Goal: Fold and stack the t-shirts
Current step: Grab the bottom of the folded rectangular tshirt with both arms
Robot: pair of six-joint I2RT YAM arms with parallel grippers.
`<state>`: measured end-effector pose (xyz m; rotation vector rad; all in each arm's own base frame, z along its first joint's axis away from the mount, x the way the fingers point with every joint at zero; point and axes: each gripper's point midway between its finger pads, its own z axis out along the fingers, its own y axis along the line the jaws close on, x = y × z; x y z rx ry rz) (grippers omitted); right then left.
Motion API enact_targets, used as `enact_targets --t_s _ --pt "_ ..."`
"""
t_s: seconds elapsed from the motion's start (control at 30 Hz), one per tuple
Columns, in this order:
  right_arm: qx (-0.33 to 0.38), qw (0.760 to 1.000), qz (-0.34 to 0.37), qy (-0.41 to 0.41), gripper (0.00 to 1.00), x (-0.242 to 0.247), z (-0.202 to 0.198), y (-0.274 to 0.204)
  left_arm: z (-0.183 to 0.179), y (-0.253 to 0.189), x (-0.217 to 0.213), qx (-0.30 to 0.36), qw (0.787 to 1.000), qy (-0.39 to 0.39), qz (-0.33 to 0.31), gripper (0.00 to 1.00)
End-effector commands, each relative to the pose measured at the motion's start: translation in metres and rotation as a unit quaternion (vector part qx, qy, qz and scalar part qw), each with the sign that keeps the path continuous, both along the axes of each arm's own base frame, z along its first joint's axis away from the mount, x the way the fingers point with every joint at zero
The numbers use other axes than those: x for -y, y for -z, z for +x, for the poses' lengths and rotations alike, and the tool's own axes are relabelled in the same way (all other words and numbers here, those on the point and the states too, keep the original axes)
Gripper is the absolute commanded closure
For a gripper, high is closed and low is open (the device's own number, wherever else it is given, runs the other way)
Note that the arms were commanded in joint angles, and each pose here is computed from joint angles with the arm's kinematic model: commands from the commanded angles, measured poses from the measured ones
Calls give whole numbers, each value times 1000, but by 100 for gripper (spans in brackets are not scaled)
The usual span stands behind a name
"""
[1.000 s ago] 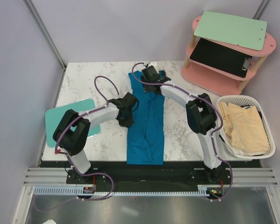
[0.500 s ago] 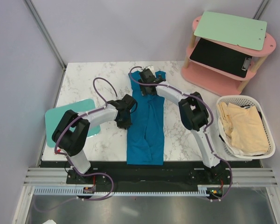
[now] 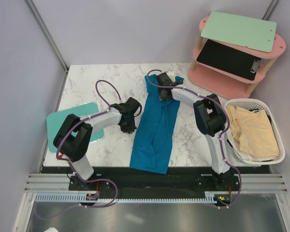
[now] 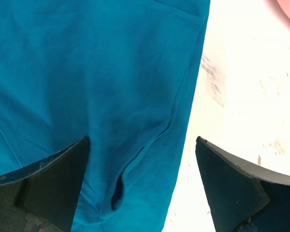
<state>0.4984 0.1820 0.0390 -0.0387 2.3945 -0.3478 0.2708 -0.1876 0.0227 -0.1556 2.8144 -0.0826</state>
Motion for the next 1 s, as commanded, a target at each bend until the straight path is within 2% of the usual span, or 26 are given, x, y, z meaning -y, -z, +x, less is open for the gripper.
enact_targets --t_s 0.0,0.4,0.77,0.97 --pt "-6 1000 -6 29 2 21 -23 -18 7 -9 -4 24 1000 6 5 81" --pt "1 1000 20 22 2 26 -44 -37 5 -6 -3 20 1000 8 3 81" --pt "-43 998 -13 53 2 52 -66 1 6 -10 -4 27 1000 12 2 79" --pt "-34 999 9 26 2 39 -54 1 13 -25 -1 48 999 17 -6 73"
